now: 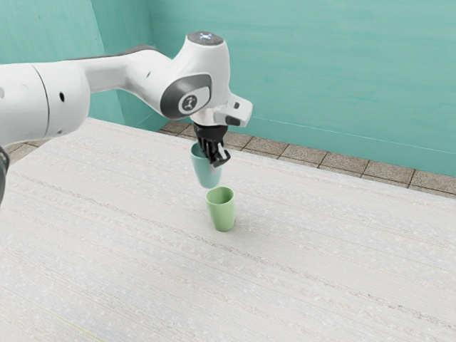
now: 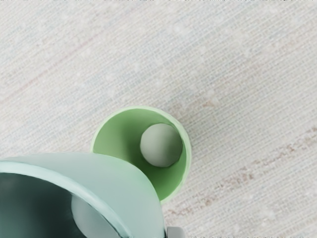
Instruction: Place the left cup onto the right cup
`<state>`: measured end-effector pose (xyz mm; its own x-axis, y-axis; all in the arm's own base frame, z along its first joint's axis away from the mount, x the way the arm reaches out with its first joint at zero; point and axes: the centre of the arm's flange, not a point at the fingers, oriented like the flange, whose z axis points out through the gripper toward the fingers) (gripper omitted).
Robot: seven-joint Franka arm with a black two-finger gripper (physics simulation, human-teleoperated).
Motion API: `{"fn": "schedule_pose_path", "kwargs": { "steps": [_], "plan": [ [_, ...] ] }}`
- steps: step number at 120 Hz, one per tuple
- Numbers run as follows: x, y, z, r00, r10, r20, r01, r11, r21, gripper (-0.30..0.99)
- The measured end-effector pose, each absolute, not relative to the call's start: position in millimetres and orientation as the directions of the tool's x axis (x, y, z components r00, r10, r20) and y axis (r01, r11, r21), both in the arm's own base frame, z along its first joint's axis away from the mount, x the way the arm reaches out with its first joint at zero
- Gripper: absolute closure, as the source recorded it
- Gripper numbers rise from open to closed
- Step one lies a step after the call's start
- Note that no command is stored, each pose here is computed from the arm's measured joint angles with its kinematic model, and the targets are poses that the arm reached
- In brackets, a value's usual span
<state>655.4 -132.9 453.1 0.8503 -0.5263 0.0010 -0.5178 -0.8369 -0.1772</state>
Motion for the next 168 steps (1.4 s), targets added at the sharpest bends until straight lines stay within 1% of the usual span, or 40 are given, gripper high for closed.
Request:
{"fn": "schedule_pose_path", "kwargs": {
  "steps": [86,168],
  "plan": [
    [660,-142,446,0.854,-0.520,0.027,-0.507,-0.843,-0.179,0.76],
    [668,-142,422,0.856,-0.517,0.010,-0.508,-0.844,-0.172,0.76]
  ]
}}
